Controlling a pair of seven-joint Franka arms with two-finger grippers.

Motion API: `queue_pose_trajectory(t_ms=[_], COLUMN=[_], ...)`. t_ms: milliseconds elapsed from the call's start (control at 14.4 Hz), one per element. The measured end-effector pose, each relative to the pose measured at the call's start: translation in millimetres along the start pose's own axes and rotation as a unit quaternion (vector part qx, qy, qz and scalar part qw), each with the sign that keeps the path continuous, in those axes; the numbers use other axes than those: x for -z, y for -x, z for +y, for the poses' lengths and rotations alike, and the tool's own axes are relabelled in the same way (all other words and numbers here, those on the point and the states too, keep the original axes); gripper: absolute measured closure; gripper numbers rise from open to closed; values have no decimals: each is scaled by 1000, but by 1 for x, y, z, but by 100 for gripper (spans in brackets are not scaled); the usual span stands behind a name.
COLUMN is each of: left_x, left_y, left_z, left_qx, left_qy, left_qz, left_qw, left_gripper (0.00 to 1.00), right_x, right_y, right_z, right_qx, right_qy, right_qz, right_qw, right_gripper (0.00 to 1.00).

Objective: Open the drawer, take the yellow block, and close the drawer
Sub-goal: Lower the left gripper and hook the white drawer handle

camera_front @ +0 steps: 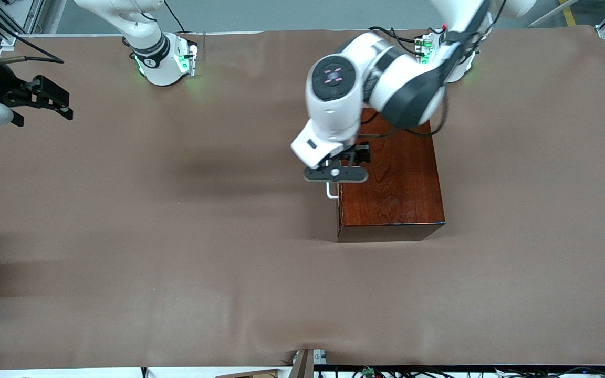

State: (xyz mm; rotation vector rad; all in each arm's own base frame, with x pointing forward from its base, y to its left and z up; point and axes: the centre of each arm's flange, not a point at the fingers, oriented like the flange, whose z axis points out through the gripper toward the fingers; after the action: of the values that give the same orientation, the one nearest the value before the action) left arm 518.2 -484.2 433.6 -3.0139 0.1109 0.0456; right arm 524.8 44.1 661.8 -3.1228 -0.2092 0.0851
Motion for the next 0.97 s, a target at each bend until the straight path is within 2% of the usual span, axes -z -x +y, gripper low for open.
queue_pose_trajectory(t_ms=[277, 831, 970], left_x=[-44, -95, -104], left_y=[23, 34, 35], left_z=[51, 76, 80], left_qx=[-8, -17, -25], left_qy=[-49, -83, -97], left_qz=[12, 3, 10], left_qw=[999, 996, 995], left_gripper=[0, 0, 0], right_x=[0, 0, 0], right_y=[0, 0, 0], right_z=[0, 0, 0], right_qx=[0, 0, 0], right_qy=[0, 0, 0], right_qz=[0, 0, 0], right_qw=[1000, 1000, 1000], right_gripper=[0, 0, 0])
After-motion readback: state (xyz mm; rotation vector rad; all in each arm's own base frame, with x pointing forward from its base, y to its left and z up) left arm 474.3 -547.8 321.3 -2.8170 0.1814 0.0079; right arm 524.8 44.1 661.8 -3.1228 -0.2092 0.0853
